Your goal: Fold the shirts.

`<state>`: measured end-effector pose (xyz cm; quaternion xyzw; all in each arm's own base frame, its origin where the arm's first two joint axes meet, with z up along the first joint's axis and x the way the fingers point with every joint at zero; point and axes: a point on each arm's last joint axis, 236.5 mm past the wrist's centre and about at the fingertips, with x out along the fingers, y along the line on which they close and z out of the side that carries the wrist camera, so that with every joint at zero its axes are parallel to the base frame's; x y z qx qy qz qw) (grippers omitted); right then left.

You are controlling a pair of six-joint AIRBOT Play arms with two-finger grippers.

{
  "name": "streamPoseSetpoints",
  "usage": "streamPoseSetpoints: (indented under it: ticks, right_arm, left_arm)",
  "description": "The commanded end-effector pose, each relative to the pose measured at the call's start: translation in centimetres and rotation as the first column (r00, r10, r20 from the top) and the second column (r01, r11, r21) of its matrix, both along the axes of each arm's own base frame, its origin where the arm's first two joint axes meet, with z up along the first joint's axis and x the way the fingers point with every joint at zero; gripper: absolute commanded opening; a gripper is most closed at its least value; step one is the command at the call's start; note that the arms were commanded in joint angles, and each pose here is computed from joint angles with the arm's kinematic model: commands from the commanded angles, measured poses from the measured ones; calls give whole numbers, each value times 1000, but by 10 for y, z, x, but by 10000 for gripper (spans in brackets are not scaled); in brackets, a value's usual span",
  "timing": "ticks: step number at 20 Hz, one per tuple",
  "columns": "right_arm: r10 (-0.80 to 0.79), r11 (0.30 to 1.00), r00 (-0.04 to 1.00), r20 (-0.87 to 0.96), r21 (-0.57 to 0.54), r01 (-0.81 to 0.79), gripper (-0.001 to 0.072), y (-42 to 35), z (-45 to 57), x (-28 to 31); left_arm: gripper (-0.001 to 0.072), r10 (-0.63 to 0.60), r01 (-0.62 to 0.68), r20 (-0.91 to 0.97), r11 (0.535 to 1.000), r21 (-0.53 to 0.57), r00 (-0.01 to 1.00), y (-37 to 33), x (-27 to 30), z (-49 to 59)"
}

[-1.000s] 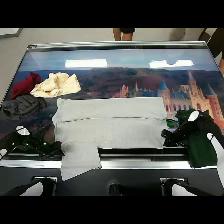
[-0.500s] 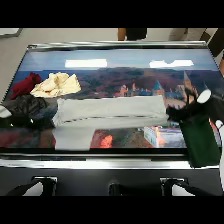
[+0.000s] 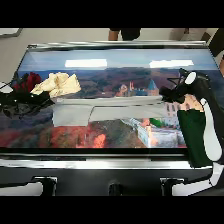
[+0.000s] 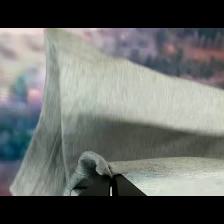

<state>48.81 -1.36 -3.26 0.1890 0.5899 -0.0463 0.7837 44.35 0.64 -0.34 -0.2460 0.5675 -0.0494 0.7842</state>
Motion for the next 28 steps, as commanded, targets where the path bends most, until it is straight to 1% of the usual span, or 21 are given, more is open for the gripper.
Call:
streamPoseSetpoints:
  ticks: [1,5,6,7,8,9,10,12,14,15,18,21,23,25,26,28]
  right_arm:
    - [-20,1000,1000,-3,21,20,45,3,-24,16]
    - [-51,994,998,-23,93,53,47,16,-38,19]
    - [-57,992,998,-26,112,60,69,20,-39,20]
    - [-64,989,998,-25,131,67,171,23,-37,20]
    - [-70,986,997,-23,150,72,359,24,-30,20]
    - [-76,984,997,-18,162,78,556,21,-20,20]
    - [-78,984,997,-2,162,77,644,11,-6,20]
    - [-98,984,995,19,151,94,668,-23,9,14]
    - [-112,976,993,-47,182,119,669,-47,-1,-4]
    - [-103,969,991,-90,217,121,677,-49,-10,-12]
    - [-7,925,987,-162,374,68,688,-19,-31,-23]
    - [-3,877,983,-181,471,90,693,8,-50,-14]
    - [-12,855,985,-174,508,100,689,24,-56,-5]
    - [-47,862,986,-162,492,122,664,29,-63,6]
    - [-78,866,986,-150,479,141,584,30,-65,13]
    - [-96,873,988,-118,467,140,276,35,-65,24]
  left_arm:
    - [32,37,-38,-13,998,-51,999,0,28,-26]
    - [33,14,-21,-95,996,-83,995,-14,23,-61]
    - [35,4,-14,-107,996,-87,994,-18,21,-64]
    - [76,-4,-6,-114,996,-89,993,-20,20,-65]
    - [292,-9,-2,-117,996,-92,993,-21,19,-63]
    - [540,-17,6,-125,996,-91,992,-17,17,-59]
    - [557,-27,16,-133,996,-87,991,-12,15,-53]
    - [535,-42,31,-139,996,-81,989,-2,11,-36]
    - [530,-39,33,-93,997,-68,995,4,14,-12]
    - [529,-40,37,-62,998,-58,997,5,15,1]
    - [530,-55,56,25,998,-34,998,-3,13,41]
    - [529,-87,89,109,996,-7,990,-19,9,80]
    - [530,-119,120,152,993,7,981,-34,4,100]
    - [529,-161,161,175,987,15,971,-53,0,111]
    - [529,-188,188,178,982,16,966,-65,-2,112]
    - [530,-241,242,169,970,15,956,-90,-5,108]
